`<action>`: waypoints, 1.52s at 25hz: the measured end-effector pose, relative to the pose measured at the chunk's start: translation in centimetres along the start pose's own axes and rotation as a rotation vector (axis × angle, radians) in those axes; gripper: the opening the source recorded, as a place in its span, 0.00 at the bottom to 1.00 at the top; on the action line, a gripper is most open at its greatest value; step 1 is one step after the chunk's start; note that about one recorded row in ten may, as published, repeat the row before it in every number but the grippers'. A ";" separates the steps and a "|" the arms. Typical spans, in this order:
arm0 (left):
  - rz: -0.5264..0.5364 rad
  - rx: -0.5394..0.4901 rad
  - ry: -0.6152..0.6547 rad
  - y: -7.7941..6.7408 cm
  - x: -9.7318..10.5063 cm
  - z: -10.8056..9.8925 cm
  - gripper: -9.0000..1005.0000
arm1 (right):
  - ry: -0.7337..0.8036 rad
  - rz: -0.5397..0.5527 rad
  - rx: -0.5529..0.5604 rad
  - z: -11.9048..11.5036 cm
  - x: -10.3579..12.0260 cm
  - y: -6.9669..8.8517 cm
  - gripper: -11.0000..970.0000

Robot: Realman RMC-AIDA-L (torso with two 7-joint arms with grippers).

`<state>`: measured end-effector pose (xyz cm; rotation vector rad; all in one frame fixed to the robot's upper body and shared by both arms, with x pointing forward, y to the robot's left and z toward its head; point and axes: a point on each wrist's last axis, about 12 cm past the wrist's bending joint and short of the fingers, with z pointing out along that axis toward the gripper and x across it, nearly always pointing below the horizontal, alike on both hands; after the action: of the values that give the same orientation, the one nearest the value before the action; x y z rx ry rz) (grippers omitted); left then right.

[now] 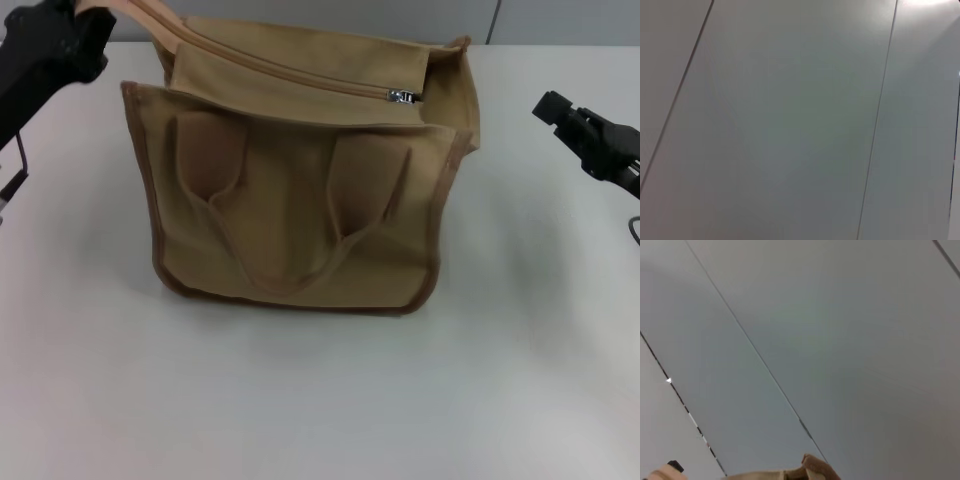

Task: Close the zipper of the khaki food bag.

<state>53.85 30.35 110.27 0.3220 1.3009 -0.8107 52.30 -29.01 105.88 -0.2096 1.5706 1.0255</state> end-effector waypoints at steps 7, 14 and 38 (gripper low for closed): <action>0.046 -0.017 0.033 -0.4 0.8 -2.4 0.10 | -0.014 -0.104 -0.032 0.1 0.5 0.7 0.28; 0.119 -0.093 0.009 -0.4 0.2 -6.6 0.40 | -0.021 -0.120 -0.050 0.5 0.8 1.0 0.50; 0.084 0.409 0.328 -7.6 6.0 -10.0 0.81 | 0.156 -0.377 -0.505 -4.6 3.7 5.8 0.85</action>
<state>41.70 29.34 103.57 0.8588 1.4068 -0.9793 44.22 -27.28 105.16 -0.9166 1.3123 1.1029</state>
